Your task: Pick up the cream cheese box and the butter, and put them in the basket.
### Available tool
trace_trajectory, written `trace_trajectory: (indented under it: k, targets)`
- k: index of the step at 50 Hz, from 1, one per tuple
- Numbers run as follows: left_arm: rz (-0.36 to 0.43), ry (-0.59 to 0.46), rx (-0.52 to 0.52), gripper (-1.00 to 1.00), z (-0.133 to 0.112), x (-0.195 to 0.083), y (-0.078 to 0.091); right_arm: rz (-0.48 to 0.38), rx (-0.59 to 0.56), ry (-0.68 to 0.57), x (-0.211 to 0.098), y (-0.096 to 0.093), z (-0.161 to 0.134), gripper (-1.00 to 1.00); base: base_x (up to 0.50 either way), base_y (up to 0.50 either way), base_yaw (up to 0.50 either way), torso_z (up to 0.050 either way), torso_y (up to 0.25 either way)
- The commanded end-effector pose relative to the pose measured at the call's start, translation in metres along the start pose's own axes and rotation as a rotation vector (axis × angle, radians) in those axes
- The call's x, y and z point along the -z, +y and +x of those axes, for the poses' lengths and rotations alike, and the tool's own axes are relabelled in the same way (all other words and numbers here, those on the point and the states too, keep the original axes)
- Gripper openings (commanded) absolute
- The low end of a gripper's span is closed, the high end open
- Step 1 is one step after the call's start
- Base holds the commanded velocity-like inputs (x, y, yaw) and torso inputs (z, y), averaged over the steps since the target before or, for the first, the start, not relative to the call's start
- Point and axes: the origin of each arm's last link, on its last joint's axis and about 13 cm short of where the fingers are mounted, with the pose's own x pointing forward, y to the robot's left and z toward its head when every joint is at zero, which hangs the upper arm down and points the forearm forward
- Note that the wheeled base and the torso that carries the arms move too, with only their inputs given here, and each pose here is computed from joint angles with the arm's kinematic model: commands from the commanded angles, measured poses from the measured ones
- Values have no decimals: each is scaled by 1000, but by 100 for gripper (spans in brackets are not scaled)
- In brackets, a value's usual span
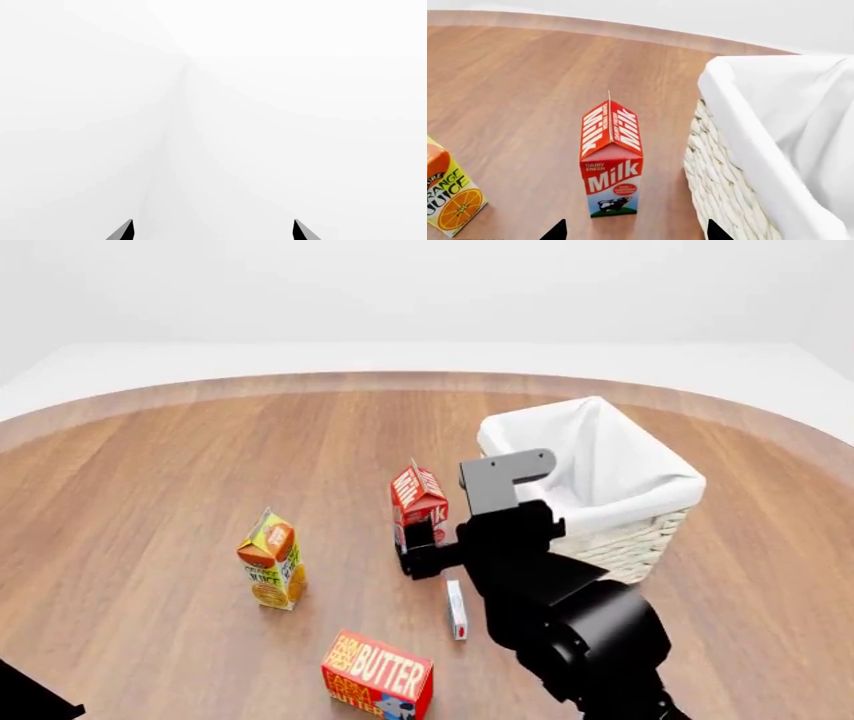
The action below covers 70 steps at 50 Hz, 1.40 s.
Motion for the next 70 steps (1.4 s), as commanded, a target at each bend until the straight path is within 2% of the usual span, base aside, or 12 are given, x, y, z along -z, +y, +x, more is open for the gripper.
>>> trace_trajectory:
  k: [1,70]
  targets:
    - [0,0,0,100,0,0,1,0,22,40,10,0,12,100,0,0,0,0,0]
    - [0,-2,-1,100,0,0,1,-32,85,153,38,8,45,100,0,0,0,0,0]
